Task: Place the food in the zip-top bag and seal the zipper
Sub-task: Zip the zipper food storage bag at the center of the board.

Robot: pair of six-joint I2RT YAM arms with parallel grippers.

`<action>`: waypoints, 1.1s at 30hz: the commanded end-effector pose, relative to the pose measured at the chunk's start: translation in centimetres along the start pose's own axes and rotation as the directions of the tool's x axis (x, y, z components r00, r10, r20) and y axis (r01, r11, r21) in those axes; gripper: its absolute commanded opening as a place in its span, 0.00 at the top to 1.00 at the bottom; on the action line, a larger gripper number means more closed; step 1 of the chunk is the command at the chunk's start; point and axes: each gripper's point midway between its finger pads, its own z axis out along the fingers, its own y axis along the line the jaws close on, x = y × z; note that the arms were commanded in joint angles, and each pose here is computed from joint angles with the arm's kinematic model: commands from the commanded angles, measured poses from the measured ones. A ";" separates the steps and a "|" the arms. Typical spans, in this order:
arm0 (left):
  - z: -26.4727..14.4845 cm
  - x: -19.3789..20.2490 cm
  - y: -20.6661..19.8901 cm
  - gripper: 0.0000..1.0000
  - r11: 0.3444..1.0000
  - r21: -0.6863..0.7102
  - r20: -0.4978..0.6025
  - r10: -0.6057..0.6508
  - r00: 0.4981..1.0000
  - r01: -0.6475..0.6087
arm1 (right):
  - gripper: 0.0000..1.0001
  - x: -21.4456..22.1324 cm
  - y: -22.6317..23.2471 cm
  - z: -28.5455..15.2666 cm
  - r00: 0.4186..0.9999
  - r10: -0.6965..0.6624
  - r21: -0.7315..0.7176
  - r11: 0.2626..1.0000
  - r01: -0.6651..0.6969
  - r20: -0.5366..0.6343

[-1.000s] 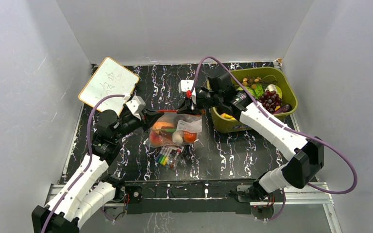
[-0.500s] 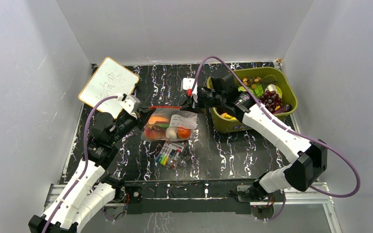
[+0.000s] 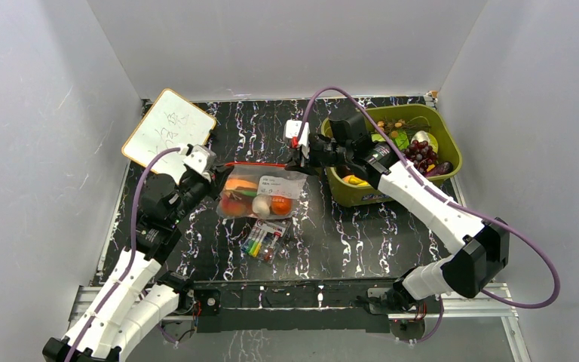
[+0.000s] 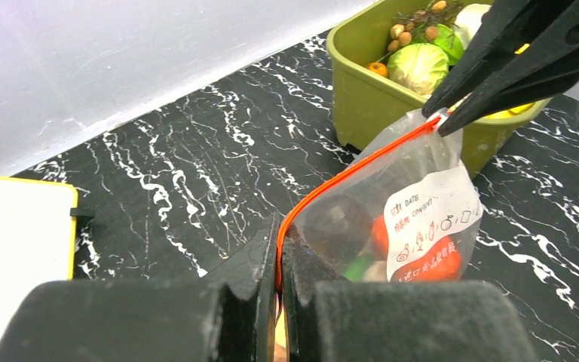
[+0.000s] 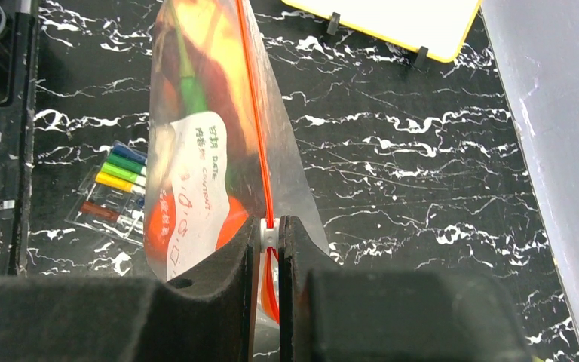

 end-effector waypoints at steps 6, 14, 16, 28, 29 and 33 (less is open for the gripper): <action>-1.1 -2.8 3.3 1.00 0.983 -0.175 0.035 0.067 0.997 -0.060 | 1.00 0.2 -2.3 -3.0 0.997 -0.025 0.138 0.990 0.035 -0.073; -1.9 -2.2 4.3 1.00 0.969 -0.239 0.014 0.073 0.997 -0.067 | 1.00 1.1 -2.8 -4.4 0.992 -0.013 0.191 0.981 0.036 -0.123; -2.1 -2.2 4.4 1.00 0.966 -0.250 0.019 0.073 0.997 -0.066 | 1.00 1.1 -2.9 -4.9 0.992 -0.013 0.203 0.978 0.039 -0.124; -2.9 -1.3 5.1 1.00 0.952 -0.300 -0.010 0.049 0.999 -0.050 | 1.00 1.5 -2.1 -6.6 0.992 0.009 0.236 0.972 0.021 -0.127; -3.0 -1.2 5.1 1.00 0.952 -0.301 -0.012 0.049 0.999 -0.050 | 1.00 1.5 -2.0 -6.6 0.992 0.011 0.237 0.971 0.019 -0.126; -3.3 -0.5 5.0 1.00 0.954 -0.297 -0.051 0.034 0.998 -0.048 | 1.00 1.0 -1.4 -6.9 0.995 0.016 0.229 0.973 0.008 -0.100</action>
